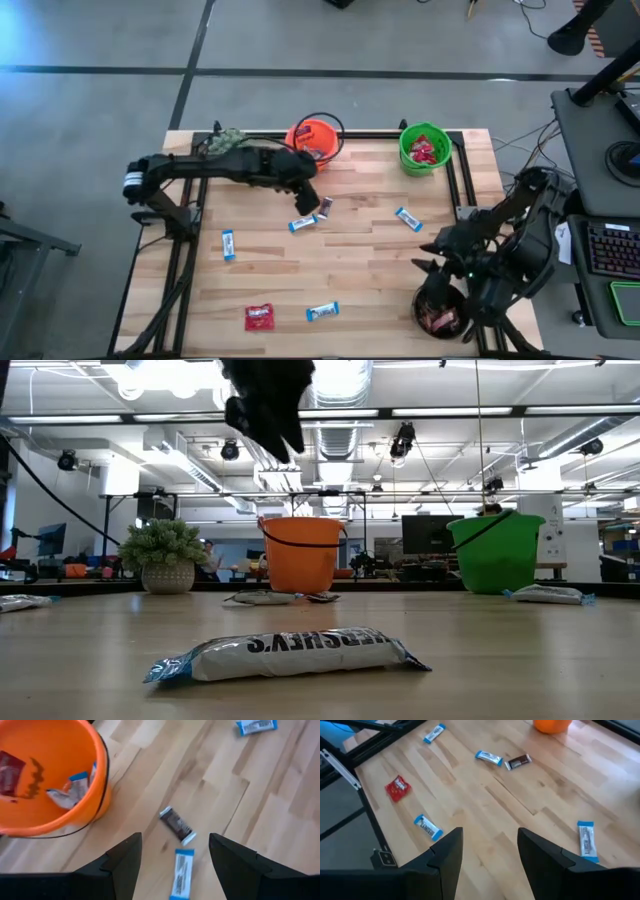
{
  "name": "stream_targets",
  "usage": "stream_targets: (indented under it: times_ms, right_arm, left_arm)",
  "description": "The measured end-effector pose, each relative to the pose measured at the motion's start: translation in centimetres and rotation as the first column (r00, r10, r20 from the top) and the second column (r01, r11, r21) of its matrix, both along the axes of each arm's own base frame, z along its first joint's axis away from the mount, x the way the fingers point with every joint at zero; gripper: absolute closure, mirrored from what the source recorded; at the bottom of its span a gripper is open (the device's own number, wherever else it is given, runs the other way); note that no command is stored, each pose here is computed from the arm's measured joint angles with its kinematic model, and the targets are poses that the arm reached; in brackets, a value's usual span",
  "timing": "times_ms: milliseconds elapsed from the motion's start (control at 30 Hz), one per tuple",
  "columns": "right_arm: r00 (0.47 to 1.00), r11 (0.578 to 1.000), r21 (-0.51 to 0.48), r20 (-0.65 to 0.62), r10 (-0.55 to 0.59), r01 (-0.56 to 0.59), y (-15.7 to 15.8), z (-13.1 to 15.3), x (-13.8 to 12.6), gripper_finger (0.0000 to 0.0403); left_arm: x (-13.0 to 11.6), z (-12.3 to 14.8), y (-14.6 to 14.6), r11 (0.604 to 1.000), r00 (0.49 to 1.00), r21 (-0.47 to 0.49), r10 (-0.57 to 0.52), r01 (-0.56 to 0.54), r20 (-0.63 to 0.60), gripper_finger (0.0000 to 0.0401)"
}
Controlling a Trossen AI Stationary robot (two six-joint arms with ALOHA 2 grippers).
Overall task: Sort candy
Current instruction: Put the white chocolate into the orange bucket
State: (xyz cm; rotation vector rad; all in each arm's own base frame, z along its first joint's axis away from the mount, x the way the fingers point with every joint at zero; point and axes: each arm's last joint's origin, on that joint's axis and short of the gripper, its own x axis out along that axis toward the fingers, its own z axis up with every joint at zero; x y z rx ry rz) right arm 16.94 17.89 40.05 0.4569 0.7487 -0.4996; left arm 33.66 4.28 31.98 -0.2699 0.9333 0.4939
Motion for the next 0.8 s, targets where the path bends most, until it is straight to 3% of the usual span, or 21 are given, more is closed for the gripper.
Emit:
stream_targets:
  times_ms: [200,467,600,800]
  right_arm:
    - [0.999,0.998,-0.047,0.007,0.044,-0.044,-0.4,0.3,-0.2,0.0225]
    - [0.998,0.996,-0.06,0.006,0.068,-0.067,-0.7,0.6,-0.5,0.0225]
    - [0.998,0.996,-0.059,0.005,0.069,-0.068,-0.6,0.6,-0.5,0.0225]
    - [0.998,0.997,-0.04,0.021,0.065,-0.064,-1.1,1.1,-0.8,0.0225]
  left_arm:
    - [2.7,-1.3,0.1,0.999,0.998,-0.036,-0.015,0.018,0.059,0.0188]
    - [7.2,0.5,0.6,0.99,0.989,0.051,-0.138,0.135,0.06,0.0188]
    - [9.8,1.4,0.8,0.955,0.96,0.105,-0.28,0.277,0.018,0.0188]
    - [12.4,0.4,1.2,0.883,0.885,0.107,-0.439,0.457,-0.156,0.0188]
